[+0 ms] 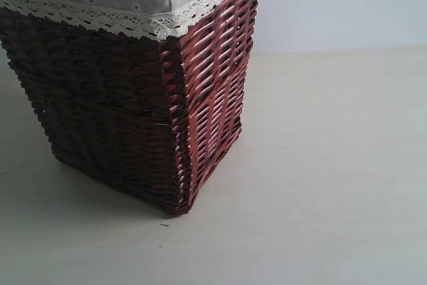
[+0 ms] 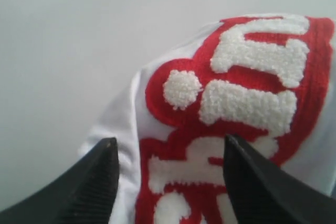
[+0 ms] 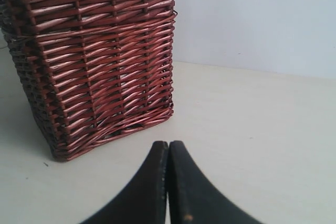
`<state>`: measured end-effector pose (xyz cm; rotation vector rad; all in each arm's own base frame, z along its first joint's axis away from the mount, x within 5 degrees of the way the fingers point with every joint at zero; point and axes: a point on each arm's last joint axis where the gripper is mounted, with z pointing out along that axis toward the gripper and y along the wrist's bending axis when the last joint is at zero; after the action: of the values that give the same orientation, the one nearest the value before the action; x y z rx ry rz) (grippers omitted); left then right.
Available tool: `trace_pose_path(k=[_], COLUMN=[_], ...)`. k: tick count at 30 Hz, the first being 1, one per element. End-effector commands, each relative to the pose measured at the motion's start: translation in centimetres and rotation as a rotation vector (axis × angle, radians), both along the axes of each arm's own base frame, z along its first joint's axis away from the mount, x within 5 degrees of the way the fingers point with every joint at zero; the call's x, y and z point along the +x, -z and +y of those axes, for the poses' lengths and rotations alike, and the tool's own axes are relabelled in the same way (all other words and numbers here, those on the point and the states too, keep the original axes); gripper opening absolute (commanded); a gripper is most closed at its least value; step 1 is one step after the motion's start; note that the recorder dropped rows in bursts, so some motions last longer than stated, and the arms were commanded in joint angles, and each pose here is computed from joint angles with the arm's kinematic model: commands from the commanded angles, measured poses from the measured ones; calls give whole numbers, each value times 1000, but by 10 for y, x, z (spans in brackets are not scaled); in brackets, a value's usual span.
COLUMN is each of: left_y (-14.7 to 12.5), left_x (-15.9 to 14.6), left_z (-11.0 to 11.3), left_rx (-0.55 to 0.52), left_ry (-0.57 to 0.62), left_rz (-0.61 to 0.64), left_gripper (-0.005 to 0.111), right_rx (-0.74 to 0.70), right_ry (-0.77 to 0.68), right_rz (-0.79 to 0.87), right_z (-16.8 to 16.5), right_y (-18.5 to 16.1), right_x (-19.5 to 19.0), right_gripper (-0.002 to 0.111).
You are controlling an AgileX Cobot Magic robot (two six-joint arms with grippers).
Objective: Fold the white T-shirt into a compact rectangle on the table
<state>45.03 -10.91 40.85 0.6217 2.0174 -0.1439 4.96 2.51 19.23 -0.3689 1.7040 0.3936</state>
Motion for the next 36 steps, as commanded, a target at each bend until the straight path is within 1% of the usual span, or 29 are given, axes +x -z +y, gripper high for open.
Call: trace_pose_path(k=[1, 2, 3, 4, 5, 6, 9, 11, 12, 14, 18, 19, 20, 22, 24, 25, 26, 28, 29, 30, 32, 34, 36], left_y=[4, 4, 7, 10, 11, 12, 5, -9, -16, -25, -43, -46, -47, -46, -38, -33, -30, -23, -20, -17, -13, -10, -7], left_x=[8, 9, 11, 12, 12, 12, 9, 3, -1, -8, -19, -21, -22, -23, -21, -19, -17, -12, -9, -7, -5, -3, -1], left_z=[-1, -1, -1, -1, -1, -1, -1, 1, 5, 9, 11, 10, 8, 8, 8, 10, 13, 18, 21, 23, 23, 23, 23], left_rx=[-16, -16, -10, -8, -3, -1, 4, -7, 34, 66, 40, 17, -10, -11, 10, 20, 23, 34, 52, 62, 74, 76, 81], left_ry=[-24, -24, -26, -26, -24, -22, -18, -23, -34, -51, -56, -52, -45, -39, -39, -48, -75, -152, -187, -209, -215, -214, -213], left_rz=[-34, -35, -32, -26, -14, -13, -39, -89, -112, -128, -175, -183, -181, -161, -115, -88, -69, -43, -37, -30, -21, -14, -9], left_gripper=[37, 33, 24, 21, 8, 0, 0, 0, 0, 0, 0, 0, 0, 2, 11, 19, 28, 43, 47, 48, 43, 35, 23], right_rx=[5, 5, 5, 5, 5, 5, 5, 5, 5, 5, 5, 5, 5, 5, 5, 5, 5, 5, 7, 11, 15, 13, 13], right_ry=[-1, -1, -1, -1, -1, -1, -1, -1, -1, -1, -1, -1, -1, -1, -1, -1, -1, -1, -2, -3, -3, -3, -3], right_rz=[-6, -6, -6, -6, -6, -6, -6, -6, -6, -6, -6, -6, -6, -6, -6, -6, -6, -6, -11, -18, -26, -22, -22], right_z=[0, 0, 0, 0, 0, 0, 0, 0, 0, 0, 0, 0, 0, 0, 0, 0, 0, 0, 0, 0, 0, 0, 0], right_y=[1, 1, 1, 1, 1, 1, 1, 1, 1, 1, 1, 1, 1, 1, 1, 1, 1, 1, 0, -1, -1, -1, -1], right_x=[0, 0, 0, 0, 0, 0, 0, 0, 0, 0, 0, 0, 0, 0, 0, 0, 0, 0, 0, 0, 0, 0, 0], right_gripper=[0, 0, 0, 0, 0, 0, 0, 0, 0, 0, 0, 0, 0, 0, 0, 0, 0, 0, 0, 0, 0, 0, 0])
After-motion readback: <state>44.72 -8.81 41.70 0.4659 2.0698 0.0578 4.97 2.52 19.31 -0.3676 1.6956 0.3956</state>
